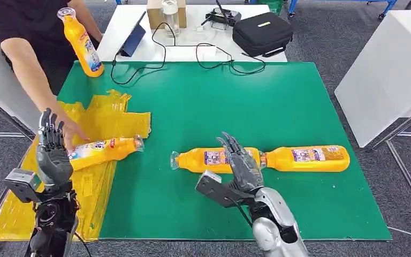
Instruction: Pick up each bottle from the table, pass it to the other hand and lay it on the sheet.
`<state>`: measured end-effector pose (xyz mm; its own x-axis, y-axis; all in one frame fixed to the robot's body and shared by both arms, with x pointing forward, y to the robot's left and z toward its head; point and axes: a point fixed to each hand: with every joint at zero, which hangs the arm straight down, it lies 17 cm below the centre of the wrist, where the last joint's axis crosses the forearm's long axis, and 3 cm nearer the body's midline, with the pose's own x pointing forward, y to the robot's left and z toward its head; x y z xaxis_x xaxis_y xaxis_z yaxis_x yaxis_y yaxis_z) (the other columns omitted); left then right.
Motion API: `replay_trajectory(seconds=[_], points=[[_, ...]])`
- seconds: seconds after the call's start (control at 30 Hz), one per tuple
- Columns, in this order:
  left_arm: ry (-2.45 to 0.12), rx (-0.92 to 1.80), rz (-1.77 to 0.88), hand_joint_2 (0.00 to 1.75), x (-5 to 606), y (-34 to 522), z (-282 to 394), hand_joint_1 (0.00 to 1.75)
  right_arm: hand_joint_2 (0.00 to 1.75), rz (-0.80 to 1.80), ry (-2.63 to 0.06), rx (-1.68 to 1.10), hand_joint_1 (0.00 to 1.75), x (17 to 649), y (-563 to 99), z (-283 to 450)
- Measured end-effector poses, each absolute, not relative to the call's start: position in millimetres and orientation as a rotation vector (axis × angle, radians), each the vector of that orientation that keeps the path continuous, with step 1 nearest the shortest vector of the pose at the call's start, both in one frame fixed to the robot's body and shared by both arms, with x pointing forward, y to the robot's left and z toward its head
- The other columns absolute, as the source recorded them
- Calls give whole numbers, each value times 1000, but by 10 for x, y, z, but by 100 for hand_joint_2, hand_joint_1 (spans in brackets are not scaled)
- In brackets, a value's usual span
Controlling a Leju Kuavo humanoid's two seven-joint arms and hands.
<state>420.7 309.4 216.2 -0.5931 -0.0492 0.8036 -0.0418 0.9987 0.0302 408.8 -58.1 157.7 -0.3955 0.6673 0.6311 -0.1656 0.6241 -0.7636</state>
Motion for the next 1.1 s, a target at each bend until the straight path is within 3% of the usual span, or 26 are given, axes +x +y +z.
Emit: replay_trajectory(seconds=[0.37,1.1], points=[[-2219,-100,-29,0,4207,2643,2324,0,175,1065,-1602,-541,0,4174,-867,1142],[-2197,-198,-67,0,4371,2348,2370,0,175,1127,-1516,-609,0,4333,-984,934]])
